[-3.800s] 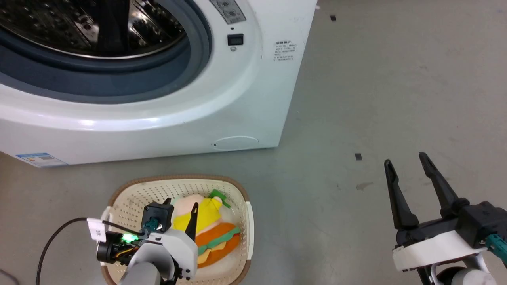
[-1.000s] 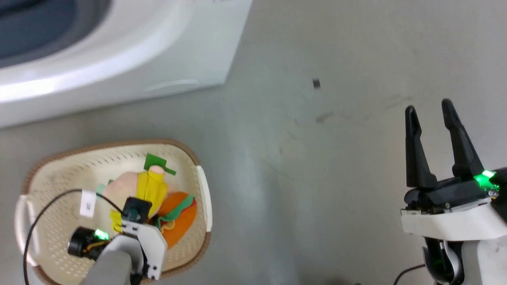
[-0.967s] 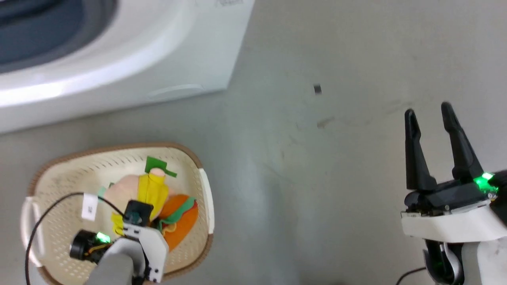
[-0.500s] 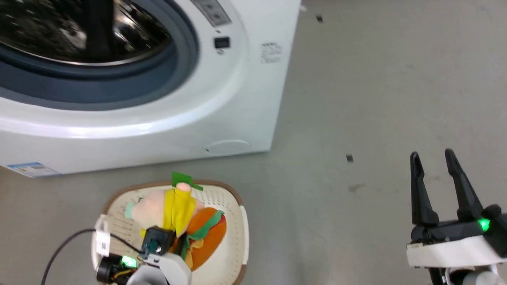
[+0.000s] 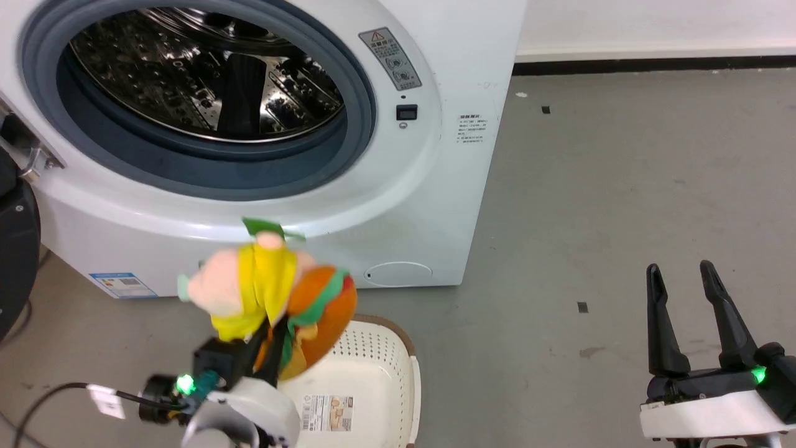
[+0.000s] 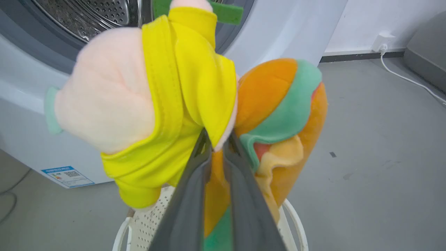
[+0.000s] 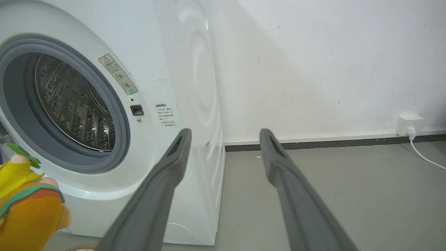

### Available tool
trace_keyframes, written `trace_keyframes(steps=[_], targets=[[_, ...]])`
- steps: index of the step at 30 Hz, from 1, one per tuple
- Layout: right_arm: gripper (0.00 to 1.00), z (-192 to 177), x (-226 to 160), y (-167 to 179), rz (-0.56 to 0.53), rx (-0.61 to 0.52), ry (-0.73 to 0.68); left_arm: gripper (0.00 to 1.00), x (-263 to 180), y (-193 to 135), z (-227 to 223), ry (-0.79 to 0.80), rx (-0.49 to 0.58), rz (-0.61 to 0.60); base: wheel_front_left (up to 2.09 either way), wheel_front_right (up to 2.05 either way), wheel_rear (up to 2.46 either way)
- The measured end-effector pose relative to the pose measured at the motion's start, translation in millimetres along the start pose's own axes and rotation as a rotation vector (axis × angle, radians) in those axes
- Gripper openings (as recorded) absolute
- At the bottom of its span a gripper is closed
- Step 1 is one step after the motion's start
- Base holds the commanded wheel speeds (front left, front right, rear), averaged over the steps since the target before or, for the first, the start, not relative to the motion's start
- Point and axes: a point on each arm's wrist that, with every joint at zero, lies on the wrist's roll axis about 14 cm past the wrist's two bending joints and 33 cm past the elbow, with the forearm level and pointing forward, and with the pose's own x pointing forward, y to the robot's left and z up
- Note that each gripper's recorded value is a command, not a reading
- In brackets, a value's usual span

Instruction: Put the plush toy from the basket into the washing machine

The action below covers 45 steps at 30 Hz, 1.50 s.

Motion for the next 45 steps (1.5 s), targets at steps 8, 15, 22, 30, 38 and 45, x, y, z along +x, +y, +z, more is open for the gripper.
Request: trace_keyframes(steps=[8,15,22,30,38,45], targets=[[1.0,-15.4,2.8,-5.3,-0.017,0.006,0.041,0.0,23.4,28.8,63.2,-0.196,-0.038,0.054,0.0,0.0,0.0],[1.0,-34.6,11.3,-18.2,-0.051,-0.004,0.086,0.0,73.7,57.1,117.6,-0.284,-0.044,0.081,0.0,0.0,0.0],[1.0,-58.1,22.6,-35.3,-0.096,-0.011,0.133,0.0,139.5,82.1,142.7,-0.243,0.016,0.066,0.0,0.0,0.0],[1.0,-92.5,23.3,-57.5,-0.16,-0.006,0.217,0.0,220.0,101.2,139.9,-0.099,0.156,0.048,0.0,0.0,0.0],[1.0,-119.3,20.6,-78.2,-0.228,0.015,0.276,0.0,290.2,111.6,117.9,0.057,0.362,0.041,0.0,0.0,0.0],[1.0,-132.5,22.4,-83.6,-0.243,0.022,0.3,0.0,328.7,124.6,78.0,0.174,0.305,0.069,0.0,0.0,0.0]])
